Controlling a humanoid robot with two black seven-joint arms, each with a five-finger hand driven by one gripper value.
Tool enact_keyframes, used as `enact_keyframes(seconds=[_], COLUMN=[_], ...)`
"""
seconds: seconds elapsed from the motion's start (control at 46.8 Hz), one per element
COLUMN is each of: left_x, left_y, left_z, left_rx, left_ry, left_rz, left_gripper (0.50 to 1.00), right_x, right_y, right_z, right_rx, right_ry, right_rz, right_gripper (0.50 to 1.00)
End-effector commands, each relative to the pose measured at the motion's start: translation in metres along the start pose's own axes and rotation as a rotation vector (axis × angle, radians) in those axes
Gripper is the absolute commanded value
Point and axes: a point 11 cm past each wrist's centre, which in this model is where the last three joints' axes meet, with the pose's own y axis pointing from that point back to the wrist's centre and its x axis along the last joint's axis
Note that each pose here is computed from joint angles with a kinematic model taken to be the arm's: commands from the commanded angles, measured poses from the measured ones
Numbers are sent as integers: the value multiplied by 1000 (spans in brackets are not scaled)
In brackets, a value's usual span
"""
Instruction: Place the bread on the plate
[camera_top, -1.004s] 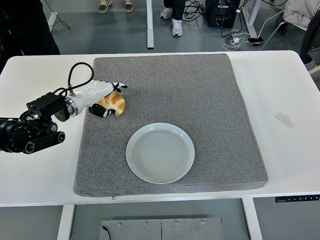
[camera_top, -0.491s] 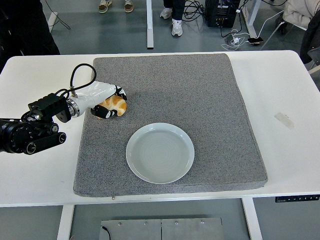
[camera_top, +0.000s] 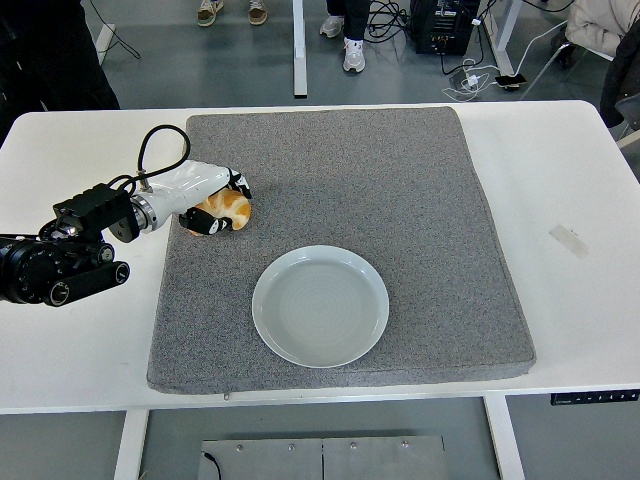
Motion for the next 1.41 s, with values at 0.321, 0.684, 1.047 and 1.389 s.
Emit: enact_keyframes(seconds=[0.321,0.684,1.047,1.389], left_x=[71,121,123,109], left_y=[5,14,11,6], left_z=[-3,13,49,95], left_rx=[-54,-136,-232,-349], left_ry=[-47,-101,-55,-6], left_rz=[108,170,178,144], left_gripper=[500,500,500,500], right_x=[0,0,0,0], right_y=[0,0,0,0], right_z=[-1,0,-1,0], right_rx=[1,0,1,0], right_ry=[1,0,1,0], right_rz=[1,0,0,0], right_gripper=[1000,1000,1000,1000])
